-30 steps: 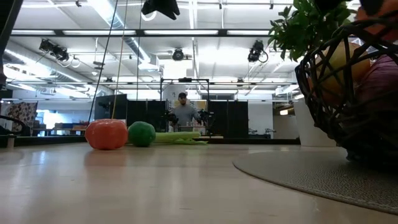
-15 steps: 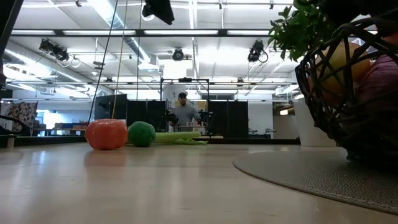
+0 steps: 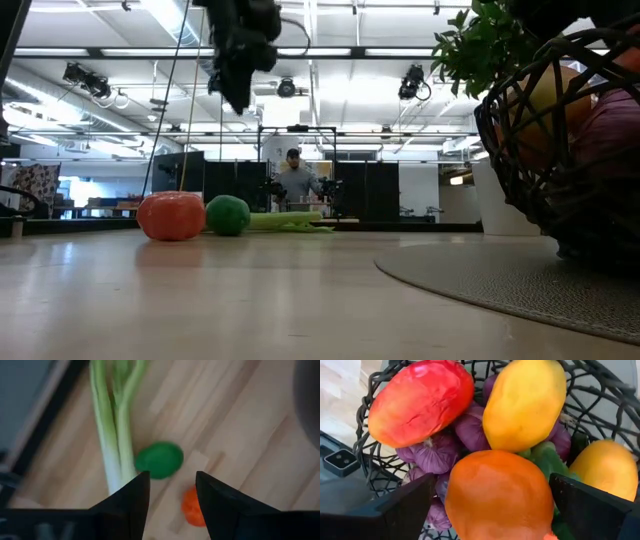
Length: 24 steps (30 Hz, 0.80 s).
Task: Build produce basket
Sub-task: Put the orange into the black basket, then put the bottom orange squash into the black basket
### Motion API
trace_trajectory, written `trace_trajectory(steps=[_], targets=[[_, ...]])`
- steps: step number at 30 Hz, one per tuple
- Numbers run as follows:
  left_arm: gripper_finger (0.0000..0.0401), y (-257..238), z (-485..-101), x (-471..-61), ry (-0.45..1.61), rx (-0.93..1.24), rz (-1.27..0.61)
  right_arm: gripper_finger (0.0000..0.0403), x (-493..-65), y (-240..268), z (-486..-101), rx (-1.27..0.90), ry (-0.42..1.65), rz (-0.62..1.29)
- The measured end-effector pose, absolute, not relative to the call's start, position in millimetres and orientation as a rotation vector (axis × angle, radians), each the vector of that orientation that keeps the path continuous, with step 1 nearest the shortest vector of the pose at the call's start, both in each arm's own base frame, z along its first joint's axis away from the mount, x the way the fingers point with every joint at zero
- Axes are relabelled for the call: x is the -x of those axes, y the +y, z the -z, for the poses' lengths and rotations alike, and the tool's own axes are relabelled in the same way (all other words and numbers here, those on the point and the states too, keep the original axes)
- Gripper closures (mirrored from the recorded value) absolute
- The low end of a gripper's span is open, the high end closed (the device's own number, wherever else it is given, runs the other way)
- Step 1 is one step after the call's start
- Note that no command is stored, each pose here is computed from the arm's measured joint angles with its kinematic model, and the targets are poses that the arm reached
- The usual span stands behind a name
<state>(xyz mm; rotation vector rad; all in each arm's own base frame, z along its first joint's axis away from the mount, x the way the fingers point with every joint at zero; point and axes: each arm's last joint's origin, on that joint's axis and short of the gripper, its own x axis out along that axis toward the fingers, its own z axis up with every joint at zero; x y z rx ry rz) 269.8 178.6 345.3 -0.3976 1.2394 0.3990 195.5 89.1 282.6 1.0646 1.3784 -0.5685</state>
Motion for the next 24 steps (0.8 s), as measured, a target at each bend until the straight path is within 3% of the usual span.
trace_trajectory(steps=[6, 14, 24], targets=[[0.0234, 161.0, -311.1, -268.9, 1.252, 0.513, -0.38, 0.0006, -189.2, 99.0, -282.1, -0.949, 1.392, 0.511], [0.0242, 139.3, -313.1, -270.9, 1.188, 0.557, -0.396, 0.0007, -172.8, 102.7, -285.0, -0.86, 1.468, 0.487], [0.022, 114.7, -311.9, -278.1, 1.244, 0.513, -0.452, 0.0007, -155.0, 82.4, -313.5, -0.976, 1.203, 0.444]])
